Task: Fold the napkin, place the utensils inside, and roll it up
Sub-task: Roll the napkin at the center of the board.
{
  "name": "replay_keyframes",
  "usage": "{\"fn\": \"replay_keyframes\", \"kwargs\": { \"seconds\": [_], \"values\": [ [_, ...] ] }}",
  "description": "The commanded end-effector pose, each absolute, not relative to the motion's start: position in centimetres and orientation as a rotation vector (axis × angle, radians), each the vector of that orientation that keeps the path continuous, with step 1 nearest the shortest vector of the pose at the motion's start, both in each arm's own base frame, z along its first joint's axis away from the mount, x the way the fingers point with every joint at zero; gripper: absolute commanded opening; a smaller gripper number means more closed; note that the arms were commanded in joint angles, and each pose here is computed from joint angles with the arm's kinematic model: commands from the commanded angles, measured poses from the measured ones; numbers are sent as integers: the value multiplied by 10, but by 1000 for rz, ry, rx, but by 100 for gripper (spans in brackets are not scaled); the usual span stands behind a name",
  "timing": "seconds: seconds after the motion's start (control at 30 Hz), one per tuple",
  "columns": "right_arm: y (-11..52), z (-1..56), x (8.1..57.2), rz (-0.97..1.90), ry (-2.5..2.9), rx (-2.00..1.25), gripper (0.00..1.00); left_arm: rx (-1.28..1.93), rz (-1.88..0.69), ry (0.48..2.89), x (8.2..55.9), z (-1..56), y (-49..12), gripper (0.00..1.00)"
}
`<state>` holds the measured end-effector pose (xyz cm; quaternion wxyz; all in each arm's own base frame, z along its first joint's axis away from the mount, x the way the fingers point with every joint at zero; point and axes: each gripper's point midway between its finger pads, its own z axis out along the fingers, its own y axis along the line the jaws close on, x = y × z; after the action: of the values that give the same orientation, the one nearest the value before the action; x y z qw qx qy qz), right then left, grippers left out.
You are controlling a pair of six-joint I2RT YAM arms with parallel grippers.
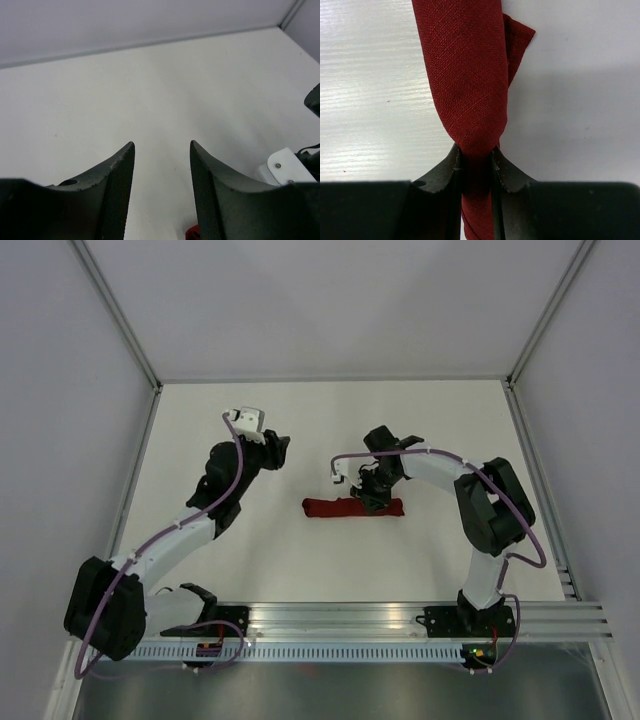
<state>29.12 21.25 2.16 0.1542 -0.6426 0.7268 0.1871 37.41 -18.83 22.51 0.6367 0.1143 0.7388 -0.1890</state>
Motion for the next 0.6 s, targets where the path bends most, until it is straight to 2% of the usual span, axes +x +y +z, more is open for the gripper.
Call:
{"fn": "replay_keyframes", "kwargs": {
  "seconds": [0.0, 0.1, 0.3, 0.43, 0.57],
  "values": [
    [196, -2, 279, 595, 2180, -1930, 3, 63, -398, 1480, 362, 268, -157, 54],
    [197, -5, 280, 628, 2201, -1956, 3, 105, -404, 1411, 347, 276, -157, 54],
    [196, -10, 283, 695, 2249, -2006, 2, 388, -287, 1327, 322, 281, -175, 55],
    [195, -15, 284, 729, 2288, -2014, 2, 636, -284, 1265, 305, 279, -212, 53],
    [198, -15, 294, 745, 2304, -1998, 2, 885, -276, 1247, 293, 245, -252, 55]
  ]
}}
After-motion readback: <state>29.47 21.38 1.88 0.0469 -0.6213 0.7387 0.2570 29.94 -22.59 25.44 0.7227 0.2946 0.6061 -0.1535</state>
